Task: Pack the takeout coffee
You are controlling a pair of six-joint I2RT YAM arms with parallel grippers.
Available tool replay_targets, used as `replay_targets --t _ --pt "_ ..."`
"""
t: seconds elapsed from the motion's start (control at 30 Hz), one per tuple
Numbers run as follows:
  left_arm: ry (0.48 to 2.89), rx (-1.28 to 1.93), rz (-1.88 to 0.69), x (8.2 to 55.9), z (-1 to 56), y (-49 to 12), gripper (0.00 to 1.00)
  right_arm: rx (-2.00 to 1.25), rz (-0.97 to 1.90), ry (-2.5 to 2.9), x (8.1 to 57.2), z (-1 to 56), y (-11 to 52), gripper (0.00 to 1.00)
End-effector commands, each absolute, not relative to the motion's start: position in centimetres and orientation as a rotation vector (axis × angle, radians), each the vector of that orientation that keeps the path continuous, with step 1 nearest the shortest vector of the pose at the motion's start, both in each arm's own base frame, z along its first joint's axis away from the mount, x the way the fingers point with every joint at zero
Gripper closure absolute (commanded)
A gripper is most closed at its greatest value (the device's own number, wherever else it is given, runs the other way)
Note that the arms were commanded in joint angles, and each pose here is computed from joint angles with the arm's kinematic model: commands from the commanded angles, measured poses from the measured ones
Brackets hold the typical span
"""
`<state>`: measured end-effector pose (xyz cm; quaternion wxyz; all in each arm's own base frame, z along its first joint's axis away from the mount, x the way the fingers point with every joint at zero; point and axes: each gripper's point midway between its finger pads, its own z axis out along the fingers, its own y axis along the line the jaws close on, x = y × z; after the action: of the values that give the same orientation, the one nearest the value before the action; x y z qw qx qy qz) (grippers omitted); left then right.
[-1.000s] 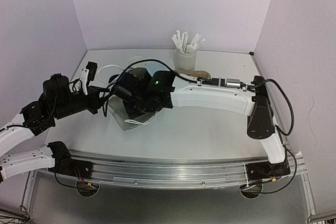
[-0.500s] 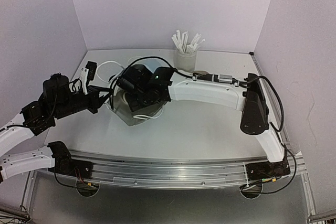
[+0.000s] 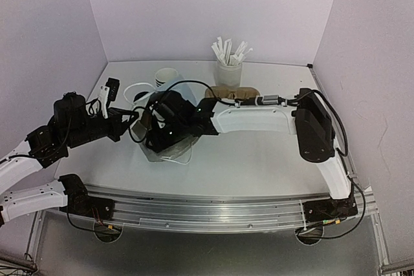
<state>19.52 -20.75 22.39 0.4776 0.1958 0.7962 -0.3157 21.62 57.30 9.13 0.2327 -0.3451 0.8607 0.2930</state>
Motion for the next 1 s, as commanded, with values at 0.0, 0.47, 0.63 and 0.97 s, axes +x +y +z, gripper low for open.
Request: replay_targets --t 0.0,0.47,0.63,0.97 --pt "1.885 0.484 -0.808 19.4 23.8 -21.1 1.00 -1.125 1.279 2.053 16.7 19.4 61.4 0.33" --pt "1.878 0.526 -0.779 19.2 23.4 -21.0 1.00 -0.713 1.000 2.078 22.4 22.9 55.4 0.31" --pt "1.880 0.533 -0.773 19.2 23.4 -21.0 1.00 -0.588 0.954 2.095 23.6 24.0 52.2 0.30" --pt "1.879 0.530 -0.775 19.3 23.3 -21.0 1.00 -0.472 0.676 2.179 25.4 24.0 47.3 0.43"
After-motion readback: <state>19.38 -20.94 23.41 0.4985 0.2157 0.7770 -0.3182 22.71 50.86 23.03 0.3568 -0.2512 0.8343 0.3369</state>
